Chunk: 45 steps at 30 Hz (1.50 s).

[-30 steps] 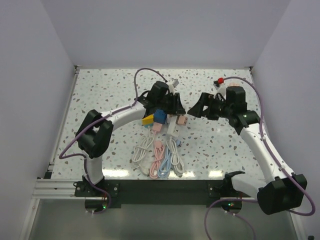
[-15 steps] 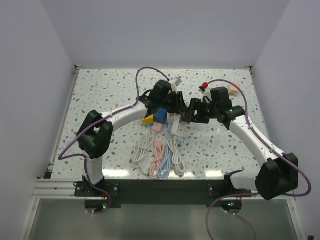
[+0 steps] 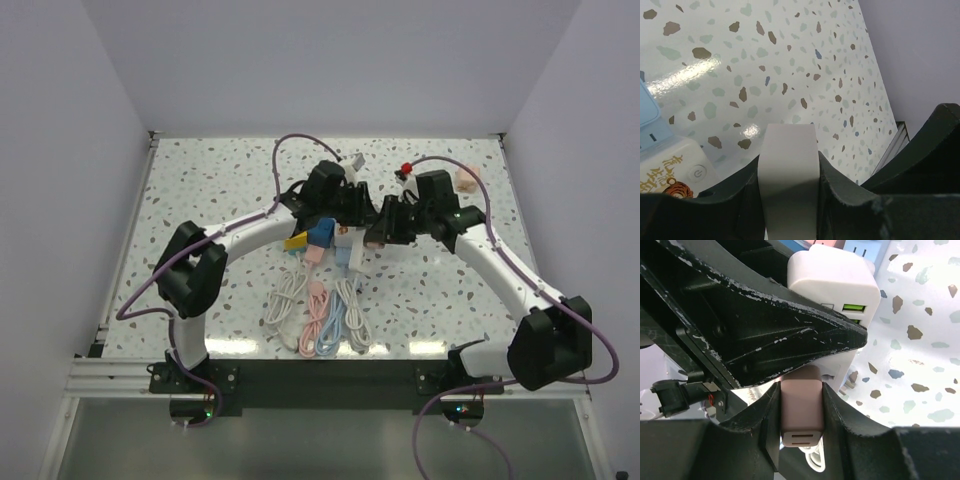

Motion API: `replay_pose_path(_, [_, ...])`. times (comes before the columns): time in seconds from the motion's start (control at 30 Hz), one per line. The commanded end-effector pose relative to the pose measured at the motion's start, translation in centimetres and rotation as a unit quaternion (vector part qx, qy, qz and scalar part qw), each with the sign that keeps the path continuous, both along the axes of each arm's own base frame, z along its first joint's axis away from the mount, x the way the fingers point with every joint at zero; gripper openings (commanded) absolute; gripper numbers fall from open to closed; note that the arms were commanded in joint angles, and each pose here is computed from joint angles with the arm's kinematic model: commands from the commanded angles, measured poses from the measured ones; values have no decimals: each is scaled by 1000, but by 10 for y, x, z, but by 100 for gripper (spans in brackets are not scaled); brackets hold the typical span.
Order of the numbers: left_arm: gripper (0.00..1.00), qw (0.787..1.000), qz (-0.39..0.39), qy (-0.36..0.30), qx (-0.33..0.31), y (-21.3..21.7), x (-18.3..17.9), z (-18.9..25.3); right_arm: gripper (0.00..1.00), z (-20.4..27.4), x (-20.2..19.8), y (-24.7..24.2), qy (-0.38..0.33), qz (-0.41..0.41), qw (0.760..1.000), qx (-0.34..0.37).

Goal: Pull the plug off the socket

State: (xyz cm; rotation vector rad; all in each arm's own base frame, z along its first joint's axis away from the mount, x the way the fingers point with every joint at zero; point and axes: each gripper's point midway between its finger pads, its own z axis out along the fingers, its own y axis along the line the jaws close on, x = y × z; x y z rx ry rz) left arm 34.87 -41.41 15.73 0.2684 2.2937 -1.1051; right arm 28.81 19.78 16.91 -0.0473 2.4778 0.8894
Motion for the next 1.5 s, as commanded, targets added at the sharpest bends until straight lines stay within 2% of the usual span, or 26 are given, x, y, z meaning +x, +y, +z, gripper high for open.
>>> replay_pose_path(0.0, [0, 1000, -5, -27, -5, 5, 9, 3, 0, 31, -3, -20, -43, 2, 999, -30])
replay_pose_path(0.23, [0, 999, -24, -24, 6, 10, 17, -16, 0, 41, -35, -26, -35, 82, 996, -19])
replay_pose_path(0.33, [0, 999, -29, -23, 6, 12, 18, -19, 0, 44, -37, -32, -41, 82, 995, -26])
replay_pose_path(0.43, [0, 999, -35, -25, -8, 10, 20, -11, 0, 46, -26, -50, -58, 35, 996, -54])
replay_pose_path(0.53, [0, 997, -51, -37, -49, 1, 17, 14, 0, 31, 6, -94, -55, -92, 989, -101])
replay_pose_path(0.57, [0, 995, -65, -33, -74, -2, 8, 30, 0, 29, 24, -122, -66, -158, 976, -136])
replay_pose_path(0.6, [0, 993, -70, -36, -89, -4, 4, 40, 0, 20, 34, -134, -51, -206, 966, -146])
replay_pose_path(0.67, [0, 986, -86, -48, -132, -7, -7, 68, 0, 17, 58, -161, -65, -288, 939, -176])
replay_pose_path(0.7, [0, 984, -89, -51, -144, -7, -10, 76, 0, 10, 68, -184, -59, -360, 910, -199])
replay_pose_path(0.8, [0, 976, -103, -59, -182, -6, -21, 105, 0, 8, 89, -216, -71, -478, 854, -192])
replay_pose_path(0.83, [0, 974, -105, -60, -193, -6, -23, 113, 0, 0, 94, -232, -69, -512, 831, -208])
replay_pose_path(0.9, [0, 969, -115, -69, -208, -4, -30, 132, 0, -3, 105, -254, -65, -567, 798, -195])
replay_pose_path(1.0, [0, 965, -117, -80, -220, 2, -31, 157, 1, -21, 117, -285, -41, -609, 764, -209])
replay_pose_path(1.1, [0, 964, -100, -84, -231, 22, -26, 179, 1, -42, 125, -311, -14, -636, 741, -216])
replay_pose_path(1.17, [0, 963, -80, -99, -238, 44, -22, 197, 0, -57, 133, -327, 2, -647, 733, -209])
replay_pose_path(1.3, [0, 956, -25, -150, -249, 93, -10, 231, 2, -76, 154, -342, 15, -649, 736, -191])
replay_pose_path(1.33, [0, 954, 5, -163, -250, 115, 5, 235, 3, -78, 159, -343, 16, -648, 739, -185])
replay_pose_path(1.4, [0, 949, 42, -185, -250, 142, 19, 247, 9, -87, 174, -344, 24, -643, 746, -170])
replay_pose_path(1.47, [0, 951, 93, -182, -234, 180, 51, 242, 15, -91, 185, -343, 28, -644, 749, -157])
